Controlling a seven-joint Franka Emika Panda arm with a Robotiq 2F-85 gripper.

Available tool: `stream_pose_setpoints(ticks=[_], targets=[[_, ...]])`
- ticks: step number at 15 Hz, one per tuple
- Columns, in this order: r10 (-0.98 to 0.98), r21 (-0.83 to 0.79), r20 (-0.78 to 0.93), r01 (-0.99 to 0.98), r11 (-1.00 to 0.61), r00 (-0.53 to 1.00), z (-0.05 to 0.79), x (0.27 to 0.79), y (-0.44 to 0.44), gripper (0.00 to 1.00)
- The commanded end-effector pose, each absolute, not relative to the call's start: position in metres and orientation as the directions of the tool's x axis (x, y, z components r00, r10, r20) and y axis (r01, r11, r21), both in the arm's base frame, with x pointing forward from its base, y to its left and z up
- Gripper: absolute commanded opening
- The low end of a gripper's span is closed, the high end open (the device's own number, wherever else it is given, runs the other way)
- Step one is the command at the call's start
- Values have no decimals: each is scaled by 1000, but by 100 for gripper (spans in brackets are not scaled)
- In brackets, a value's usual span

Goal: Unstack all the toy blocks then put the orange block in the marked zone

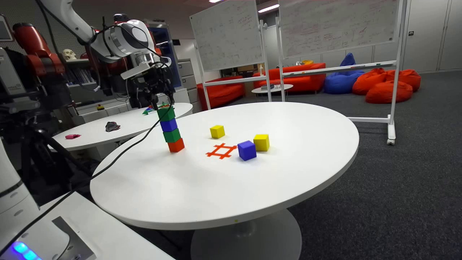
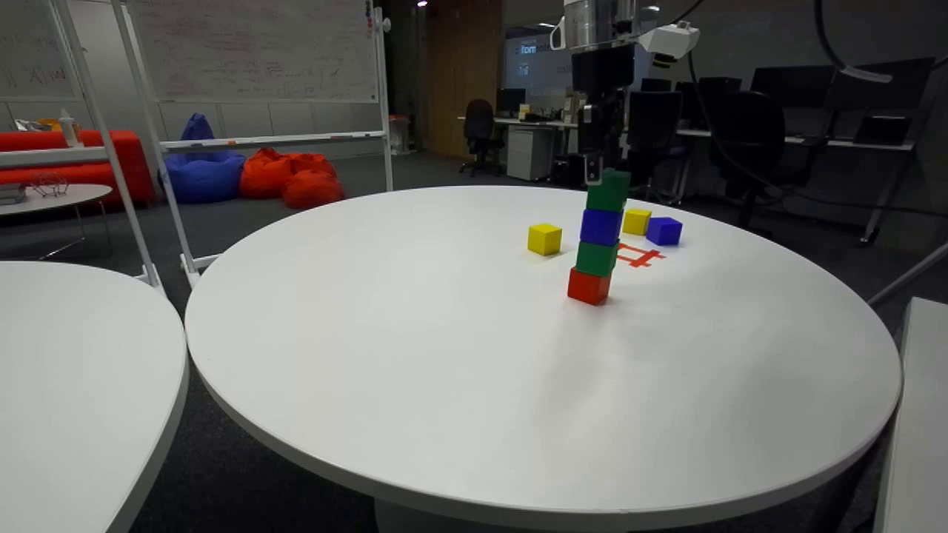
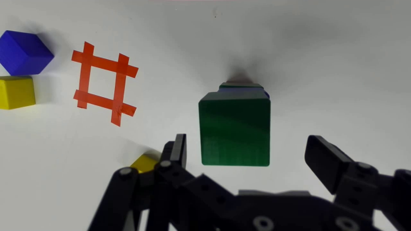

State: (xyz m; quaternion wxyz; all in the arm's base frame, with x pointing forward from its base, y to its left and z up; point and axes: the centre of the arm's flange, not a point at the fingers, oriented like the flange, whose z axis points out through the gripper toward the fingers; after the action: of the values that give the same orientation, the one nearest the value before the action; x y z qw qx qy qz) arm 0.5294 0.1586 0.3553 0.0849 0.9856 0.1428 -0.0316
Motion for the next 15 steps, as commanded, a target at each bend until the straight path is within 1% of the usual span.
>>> stream_pose_setpoints(ticks=[1,15], targets=[[273,163,-96,286,-944,957,352,530,157,100],[268,155,-122,285,-946,956,336,531,154,100]])
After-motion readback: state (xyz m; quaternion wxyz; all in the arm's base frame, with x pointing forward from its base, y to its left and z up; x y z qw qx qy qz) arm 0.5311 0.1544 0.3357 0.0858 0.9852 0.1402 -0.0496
